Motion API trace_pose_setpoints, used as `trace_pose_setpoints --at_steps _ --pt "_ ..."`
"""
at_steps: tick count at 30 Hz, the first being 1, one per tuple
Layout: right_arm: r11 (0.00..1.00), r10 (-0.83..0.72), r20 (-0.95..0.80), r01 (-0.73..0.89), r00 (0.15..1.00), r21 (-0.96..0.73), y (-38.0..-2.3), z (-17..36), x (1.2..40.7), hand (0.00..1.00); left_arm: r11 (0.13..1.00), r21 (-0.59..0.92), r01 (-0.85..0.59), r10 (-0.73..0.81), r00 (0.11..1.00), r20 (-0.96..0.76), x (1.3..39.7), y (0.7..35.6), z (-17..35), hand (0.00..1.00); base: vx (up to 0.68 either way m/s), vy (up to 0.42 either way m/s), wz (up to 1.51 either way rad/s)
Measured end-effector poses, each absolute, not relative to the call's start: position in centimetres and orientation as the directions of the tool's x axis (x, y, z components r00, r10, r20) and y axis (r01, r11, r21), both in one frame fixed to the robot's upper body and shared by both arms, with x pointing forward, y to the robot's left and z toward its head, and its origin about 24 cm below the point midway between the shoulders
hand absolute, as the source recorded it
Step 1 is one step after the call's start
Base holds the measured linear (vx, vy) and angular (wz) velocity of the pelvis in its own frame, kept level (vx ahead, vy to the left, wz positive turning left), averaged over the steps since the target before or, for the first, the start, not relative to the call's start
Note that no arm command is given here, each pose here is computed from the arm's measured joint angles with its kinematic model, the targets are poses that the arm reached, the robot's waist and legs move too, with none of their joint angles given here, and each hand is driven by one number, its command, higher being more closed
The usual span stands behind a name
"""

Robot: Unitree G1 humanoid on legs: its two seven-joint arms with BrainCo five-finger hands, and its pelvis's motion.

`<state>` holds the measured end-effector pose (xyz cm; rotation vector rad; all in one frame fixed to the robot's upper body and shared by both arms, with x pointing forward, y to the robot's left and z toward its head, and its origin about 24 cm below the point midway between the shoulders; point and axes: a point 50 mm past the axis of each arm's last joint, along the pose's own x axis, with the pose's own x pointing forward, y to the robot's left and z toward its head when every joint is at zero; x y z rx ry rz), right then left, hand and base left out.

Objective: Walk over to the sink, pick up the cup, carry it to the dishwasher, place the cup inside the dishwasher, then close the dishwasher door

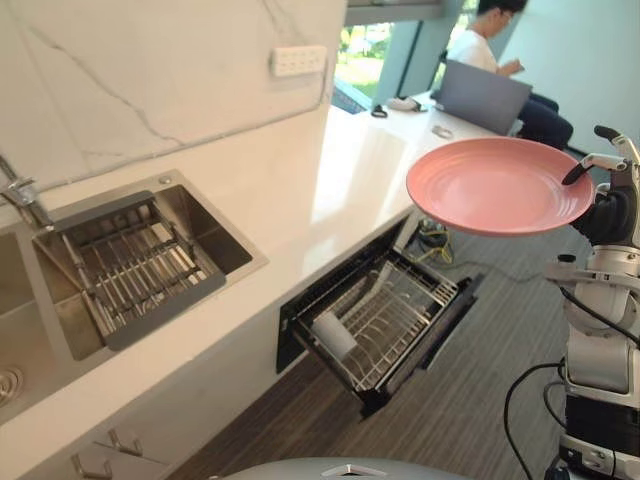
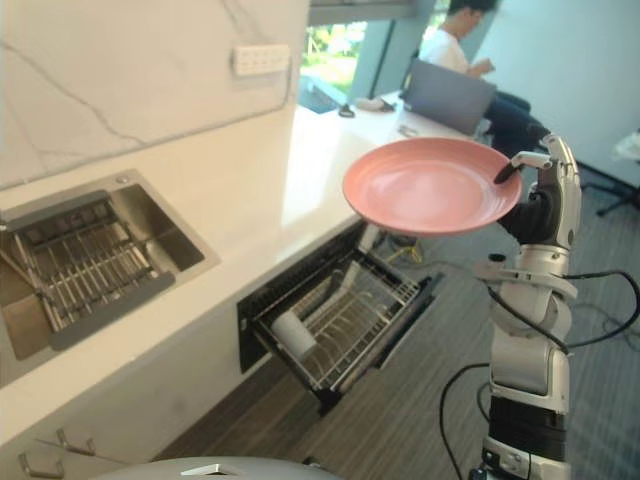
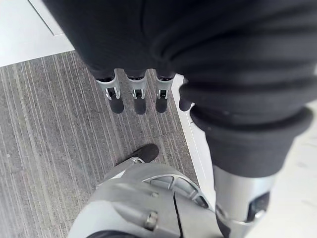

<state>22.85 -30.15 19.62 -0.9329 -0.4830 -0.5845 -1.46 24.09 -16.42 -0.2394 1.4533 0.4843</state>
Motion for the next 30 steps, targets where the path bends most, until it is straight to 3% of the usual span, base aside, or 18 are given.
trace_pose_setpoints --at_steps 5,10,23,30 --pt "0.472 -0.262 0.527 0.584 0.809 -0.661 -30.5 17.9 22.4 1.0 0.881 0.125 -0.456 0.174 0.067 -0.982 -0.7 23.4 -16.6 0.0 -0.13 0.021 -0.09" --pt "0.474 -0.304 0.529 0.607 0.792 -0.638 -30.7 17.8 23.0 1.0 0.891 0.119 -0.437 0.228 0.206 -0.951 4.1 24.3 -16.0 0.0 -0.11 0.052 0.15" --pt "0.469 -0.475 0.51 0.697 0.717 -0.542 -31.4 18.6 29.1 1.0 0.935 0.068 -0.347 0.24 0.482 -0.843 14.7 23.5 -13.0 0.0 -0.05 0.149 0.04" --pt "0.409 -0.456 0.496 0.669 0.739 -0.621 -31.7 20.3 32.1 1.0 0.951 0.063 -0.303 0.224 0.535 -0.815 18.0 22.6 -11.7 0.0 -0.01 0.157 0.09"
